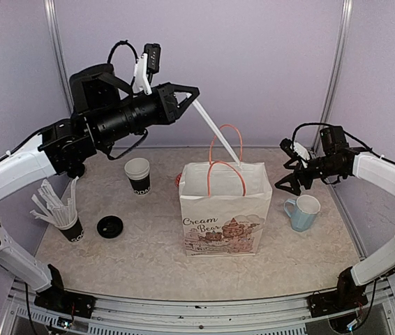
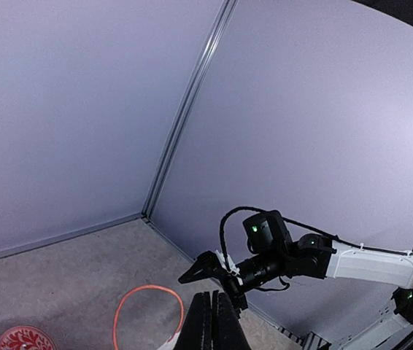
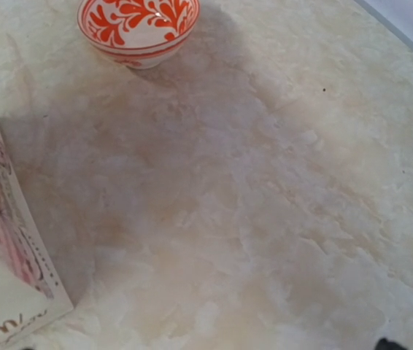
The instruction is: Pack the takeout coffee
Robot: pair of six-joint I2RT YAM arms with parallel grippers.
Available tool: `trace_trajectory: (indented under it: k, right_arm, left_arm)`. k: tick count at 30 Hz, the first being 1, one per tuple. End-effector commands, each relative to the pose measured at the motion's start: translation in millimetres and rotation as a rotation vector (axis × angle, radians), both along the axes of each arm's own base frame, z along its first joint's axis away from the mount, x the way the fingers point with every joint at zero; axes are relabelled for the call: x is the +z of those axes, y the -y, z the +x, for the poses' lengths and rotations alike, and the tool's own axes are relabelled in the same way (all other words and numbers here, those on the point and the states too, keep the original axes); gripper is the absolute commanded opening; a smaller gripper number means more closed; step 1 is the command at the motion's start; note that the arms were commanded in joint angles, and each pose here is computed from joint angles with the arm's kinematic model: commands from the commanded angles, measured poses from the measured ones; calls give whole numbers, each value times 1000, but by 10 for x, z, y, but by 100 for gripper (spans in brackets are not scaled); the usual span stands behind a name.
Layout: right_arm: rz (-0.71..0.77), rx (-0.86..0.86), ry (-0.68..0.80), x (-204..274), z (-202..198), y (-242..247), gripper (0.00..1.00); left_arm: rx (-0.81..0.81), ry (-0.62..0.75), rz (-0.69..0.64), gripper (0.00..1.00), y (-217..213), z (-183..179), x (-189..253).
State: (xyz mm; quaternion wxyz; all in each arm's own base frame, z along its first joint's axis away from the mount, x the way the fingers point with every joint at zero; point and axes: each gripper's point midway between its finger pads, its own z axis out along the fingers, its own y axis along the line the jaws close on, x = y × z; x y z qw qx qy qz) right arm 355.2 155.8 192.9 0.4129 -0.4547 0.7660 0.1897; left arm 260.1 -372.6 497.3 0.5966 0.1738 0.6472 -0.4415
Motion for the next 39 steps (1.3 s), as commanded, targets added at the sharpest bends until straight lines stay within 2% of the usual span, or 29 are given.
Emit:
trace_trajectory:
  k: [1,5,9,20,26,31,39]
  right_arm:
    - [-8,12,-11,-65,-30,-23,100]
    - [-13,14,-14,-85,-31,-20,100]
    - [-13,17,-17,-90,-40,-22,100]
    - [-22,20,-26,-135,-36,-15,100]
    - [-24,23,-31,-151,-43,-20,100]
    - [-23,25,-32,-150,-45,-24,100]
    - [-20,21,-21,-81,-30,-23,100]
  left_arm:
    - [-74,-47,-83,0,314,50,-206]
    - [-110,-121,-54,0,632,179,-588]
    - [-194,-161,-60,0,925,128,-827]
    - [-234,-303,85,0,1280,142,-1520]
    - [-305,-375,149,9,1481,93,-1827]
    - [-301,-377,200,15,1510,91,-1885]
    - [-257,-265,244,40,1335,82,-1550]
